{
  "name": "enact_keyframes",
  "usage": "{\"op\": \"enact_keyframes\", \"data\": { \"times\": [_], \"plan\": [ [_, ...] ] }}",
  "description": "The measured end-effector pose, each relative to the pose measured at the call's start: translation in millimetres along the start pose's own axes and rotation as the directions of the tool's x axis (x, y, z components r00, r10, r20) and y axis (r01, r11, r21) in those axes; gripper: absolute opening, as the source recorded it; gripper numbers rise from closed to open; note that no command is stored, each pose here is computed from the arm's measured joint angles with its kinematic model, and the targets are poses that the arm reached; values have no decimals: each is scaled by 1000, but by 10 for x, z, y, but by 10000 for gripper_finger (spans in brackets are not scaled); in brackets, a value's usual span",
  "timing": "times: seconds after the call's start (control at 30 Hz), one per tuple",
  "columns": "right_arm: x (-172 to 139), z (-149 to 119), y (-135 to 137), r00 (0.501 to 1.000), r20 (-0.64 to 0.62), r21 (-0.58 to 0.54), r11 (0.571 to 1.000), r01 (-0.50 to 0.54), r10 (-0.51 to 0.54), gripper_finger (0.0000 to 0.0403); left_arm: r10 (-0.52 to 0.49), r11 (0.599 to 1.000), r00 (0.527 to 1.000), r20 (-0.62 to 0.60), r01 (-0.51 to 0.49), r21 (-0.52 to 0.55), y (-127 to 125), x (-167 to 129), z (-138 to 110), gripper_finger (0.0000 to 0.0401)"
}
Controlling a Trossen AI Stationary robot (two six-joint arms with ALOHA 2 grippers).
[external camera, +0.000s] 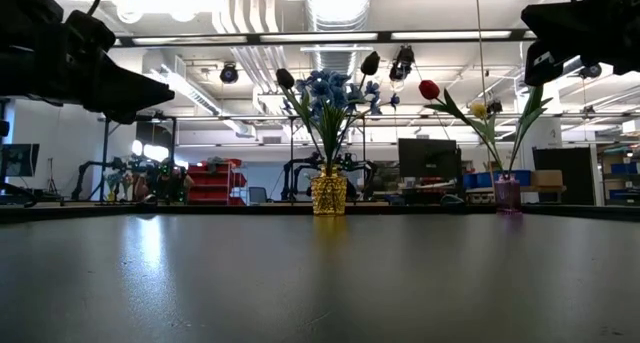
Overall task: Sort flowers into vase by color
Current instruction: Return to Home Position
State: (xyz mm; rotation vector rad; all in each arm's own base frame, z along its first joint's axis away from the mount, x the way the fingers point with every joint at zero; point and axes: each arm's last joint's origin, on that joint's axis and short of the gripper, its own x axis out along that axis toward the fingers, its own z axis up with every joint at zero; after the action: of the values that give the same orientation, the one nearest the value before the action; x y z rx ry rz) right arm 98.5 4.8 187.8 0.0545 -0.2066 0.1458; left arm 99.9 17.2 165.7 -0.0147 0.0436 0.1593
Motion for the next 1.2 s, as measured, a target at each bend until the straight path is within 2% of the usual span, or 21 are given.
{"op": "enact_keyframes", "data": {
  "times": [1.2],
  "plan": [
    [0,-1,0,1000,0,0,1000,0,0,13,2,1000,998,-70,-2,-1,2,47,-49,100]
  ]
}}
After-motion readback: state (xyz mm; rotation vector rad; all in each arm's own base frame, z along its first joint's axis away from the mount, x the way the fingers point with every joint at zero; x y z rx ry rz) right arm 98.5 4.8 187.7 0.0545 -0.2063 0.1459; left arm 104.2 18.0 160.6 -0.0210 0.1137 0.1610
